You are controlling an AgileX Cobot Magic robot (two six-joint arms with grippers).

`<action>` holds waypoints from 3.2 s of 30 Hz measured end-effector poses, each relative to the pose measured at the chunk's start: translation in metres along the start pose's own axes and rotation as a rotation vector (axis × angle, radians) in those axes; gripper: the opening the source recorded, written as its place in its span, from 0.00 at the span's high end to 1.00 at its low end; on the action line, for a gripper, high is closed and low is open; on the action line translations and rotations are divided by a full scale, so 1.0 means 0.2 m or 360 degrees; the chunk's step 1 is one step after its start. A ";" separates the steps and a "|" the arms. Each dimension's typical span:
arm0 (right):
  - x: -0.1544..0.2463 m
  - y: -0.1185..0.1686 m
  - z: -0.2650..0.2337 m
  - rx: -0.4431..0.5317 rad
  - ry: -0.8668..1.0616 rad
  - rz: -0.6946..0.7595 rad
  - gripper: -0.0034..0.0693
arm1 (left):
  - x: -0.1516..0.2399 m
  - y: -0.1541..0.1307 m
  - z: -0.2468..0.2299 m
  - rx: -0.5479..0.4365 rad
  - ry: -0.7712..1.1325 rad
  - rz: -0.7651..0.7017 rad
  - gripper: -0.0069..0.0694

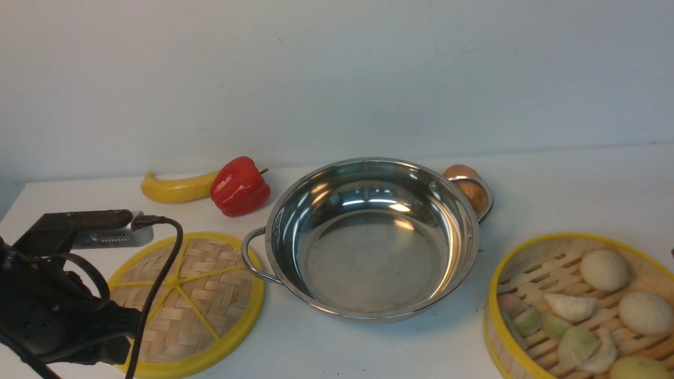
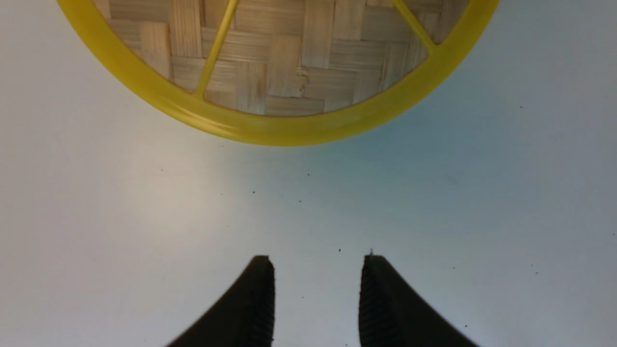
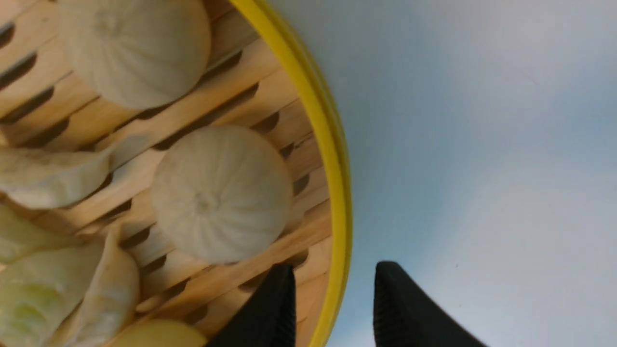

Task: Place the steamer in the pot on the white table, and put the lid on the steamer.
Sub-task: 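Reach for and grasp the rim of the bamboo steamer holding the buns with the right gripper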

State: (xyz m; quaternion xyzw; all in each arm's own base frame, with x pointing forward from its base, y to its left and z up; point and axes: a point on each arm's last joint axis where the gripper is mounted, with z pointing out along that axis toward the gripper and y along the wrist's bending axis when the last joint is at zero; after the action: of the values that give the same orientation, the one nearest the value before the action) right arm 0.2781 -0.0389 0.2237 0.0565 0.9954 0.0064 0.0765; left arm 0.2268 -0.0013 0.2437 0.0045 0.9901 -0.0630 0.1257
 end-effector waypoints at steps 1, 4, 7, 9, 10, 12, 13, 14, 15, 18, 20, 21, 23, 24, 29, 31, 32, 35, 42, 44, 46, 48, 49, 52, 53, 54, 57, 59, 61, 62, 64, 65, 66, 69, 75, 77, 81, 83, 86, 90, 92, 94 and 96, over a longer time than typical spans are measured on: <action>-0.01 0.00 0.00 0.0000 -0.0004 0.0000 0.62 | 0.00 0.00 0.00 0.0000 0.0002 -0.0001 0.59; -0.04 0.00 0.00 0.0008 -0.0024 -0.0005 0.62 | 0.00 0.00 0.01 -0.0001 0.0005 0.0004 0.59; -0.06 -0.01 0.01 0.0027 -0.0044 -0.0018 0.62 | 0.00 0.00 0.01 0.0000 0.0005 0.0004 0.59; -0.07 -0.01 0.02 0.0029 -0.0040 -0.0020 0.62 | 0.00 0.00 0.01 0.0000 0.0005 0.0004 0.59; -0.07 -0.01 0.03 0.0029 -0.0033 -0.0020 0.62 | 0.00 0.00 0.01 0.0000 0.0005 0.0004 0.59; -0.07 -0.01 0.05 0.0030 -0.0019 -0.0022 0.62 | 0.00 0.00 0.01 0.0000 0.0003 0.0004 0.59; -0.08 -0.01 0.06 0.0029 -0.0015 -0.0025 0.62 | -0.01 0.00 0.01 -0.0001 0.0001 0.0004 0.59; -0.08 -0.01 0.06 0.0029 -0.0015 -0.0025 0.62 | -0.01 0.00 0.01 -0.0001 0.0001 0.0004 0.59; -0.08 -0.01 0.07 0.0029 -0.0005 -0.0033 0.62 | -0.01 0.00 0.01 -0.0001 0.0000 0.0004 0.59; -0.08 -0.01 0.09 0.0004 0.0012 -0.0027 0.62 | -0.01 0.00 0.01 -0.0002 -0.0006 0.0004 0.59; -0.09 0.00 0.11 -0.0004 0.0030 -0.0026 0.62 | -0.01 0.00 0.01 -0.0002 -0.0013 0.0003 0.59; -0.09 0.00 0.11 -0.0005 0.0033 -0.0025 0.62 | -0.01 0.00 0.01 -0.0002 -0.0013 0.0003 0.59; -0.09 0.00 0.14 -0.0011 0.0064 -0.0025 0.62 | -0.01 0.00 0.01 -0.0003 -0.0023 0.0003 0.59; -0.09 0.00 0.15 -0.0012 0.0072 -0.0024 0.62 | -0.01 0.00 0.01 -0.0003 -0.0023 0.0003 0.59; -0.09 0.00 0.18 -0.0014 0.0106 -0.0023 0.62 | -0.01 0.00 0.01 -0.0003 -0.0025 0.0004 0.59; -0.09 0.00 0.18 -0.0014 0.0103 -0.0023 0.62 | -0.01 0.00 0.01 -0.0003 -0.0025 0.0004 0.59; -0.09 -0.01 0.18 -0.0014 0.0101 -0.0023 0.62 | -0.01 0.00 0.01 -0.0003 -0.0025 0.0004 0.59; -0.09 -0.01 0.18 -0.0014 0.0101 -0.0023 0.62 | -0.01 0.00 0.01 -0.0003 -0.0025 0.0004 0.59; -0.10 -0.01 0.18 -0.0013 0.0089 -0.0024 0.62 | -0.01 0.00 0.01 -0.0004 -0.0026 0.0004 0.59; -0.10 -0.01 0.19 -0.0013 0.0096 -0.0024 0.62 | -0.01 0.00 0.01 -0.0004 -0.0026 0.0004 0.59; -0.10 -0.01 0.22 -0.0015 0.0132 -0.0023 0.62 | -0.01 0.00 0.01 -0.0004 -0.0026 0.0004 0.59; -0.10 -0.01 0.26 -0.0016 0.0164 -0.0022 0.62 | -0.01 0.00 0.01 -0.0004 -0.0026 0.0004 0.59; -0.10 -0.01 0.28 -0.0017 0.0191 -0.0021 0.62 | -0.01 0.00 0.01 -0.0004 -0.0026 0.0004 0.59; -0.11 -0.01 0.33 -0.0018 0.0224 -0.0020 0.62 | -0.01 0.00 0.01 -0.0004 -0.0026 0.0004 0.59; -0.11 -0.01 0.33 -0.0018 0.0227 -0.0018 0.63 | -0.01 0.00 0.01 -0.0004 -0.0028 0.0004 0.59; -0.11 -0.01 0.33 -0.0018 0.0225 -0.0018 0.63 | -0.01 0.00 0.01 -0.0004 -0.0028 0.0004 0.59; -0.11 -0.01 0.33 -0.0018 0.0221 -0.0018 0.68 | -0.01 0.00 0.01 -0.0004 -0.0028 0.0004 0.59; -0.11 -0.01 0.33 -0.0018 0.0220 -0.0018 0.74 | -0.01 0.00 0.01 -0.0004 -0.0030 0.0004 0.59; -0.11 -0.01 0.33 -0.0018 0.0220 -0.0018 0.81 | -0.01 0.00 0.01 -0.0004 -0.0030 0.0004 0.59; -0.11 -0.01 0.33 -0.0015 0.0220 -0.0022 0.82 | -0.01 0.00 0.01 -0.0004 -0.0030 0.0004 0.59; -0.11 -0.01 0.33 -0.0008 0.0221 -0.0039 0.85 | -0.01 0.00 0.01 -0.0004 -0.0030 0.0004 0.59; -0.11 -0.01 0.33 -0.0007 0.0221 -0.0039 0.87 | -0.01 0.00 0.01 -0.0004 -0.0030 0.0004 0.59; -0.11 -0.01 0.33 -0.0005 0.0221 -0.0025 0.88 | -0.01 0.00 0.01 -0.0004 -0.0032 0.0004 0.59; -0.11 -0.01 0.33 -0.0003 0.0228 -0.0025 0.88 | -0.02 0.00 0.01 -0.0005 -0.0035 0.0004 0.59; -0.11 -0.01 0.33 -0.0003 0.0242 -0.0027 0.88 | -0.02 0.00 0.01 -0.0005 -0.0035 0.0004 0.59; -0.10 -0.01 0.33 -0.0002 0.0250 -0.0028 0.88 | -0.02 0.00 0.01 -0.0005 -0.0035 0.0004 0.59; -0.10 -0.01 0.32 -0.0002 0.0286 -0.0024 0.88 | -0.02 0.00 0.01 -0.0005 -0.0035 0.0004 0.59; -0.11 -0.02 0.30 0.0002 0.0323 -0.0030 0.88 | -0.02 0.00 0.01 -0.0005 -0.0035 0.0004 0.59; -0.13 -0.02 0.26 0.0015 0.0352 -0.0042 0.88 | -0.02 0.00 0.01 -0.0005 -0.0035 0.0004 0.59; -0.20 -0.02 0.17 0.0025 0.0327 -0.0049 0.88 | -0.02 0.00 0.01 -0.0005 -0.0035 0.0004 0.59; -0.23 -0.03 0.14 0.0048 0.0287 -0.0060 0.88 | -0.02 0.00 0.01 -0.0005 -0.0035 0.0004 0.59; -0.25 -0.04 0.12 0.0072 0.0251 -0.0063 0.88 | -0.02 0.00 0.01 -0.0005 -0.0035 0.0004 0.59; -0.27 -0.04 0.07 0.0098 0.0202 -0.0066 0.88 | -0.02 0.00 0.01 -0.0005 -0.0035 0.0004 0.59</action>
State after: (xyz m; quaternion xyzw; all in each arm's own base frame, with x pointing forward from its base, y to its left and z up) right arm 0.3315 -0.0531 0.2174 0.0377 0.9990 -0.0222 0.0116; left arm 0.2303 -0.0010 0.2426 0.0048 0.9887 -0.0614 0.1367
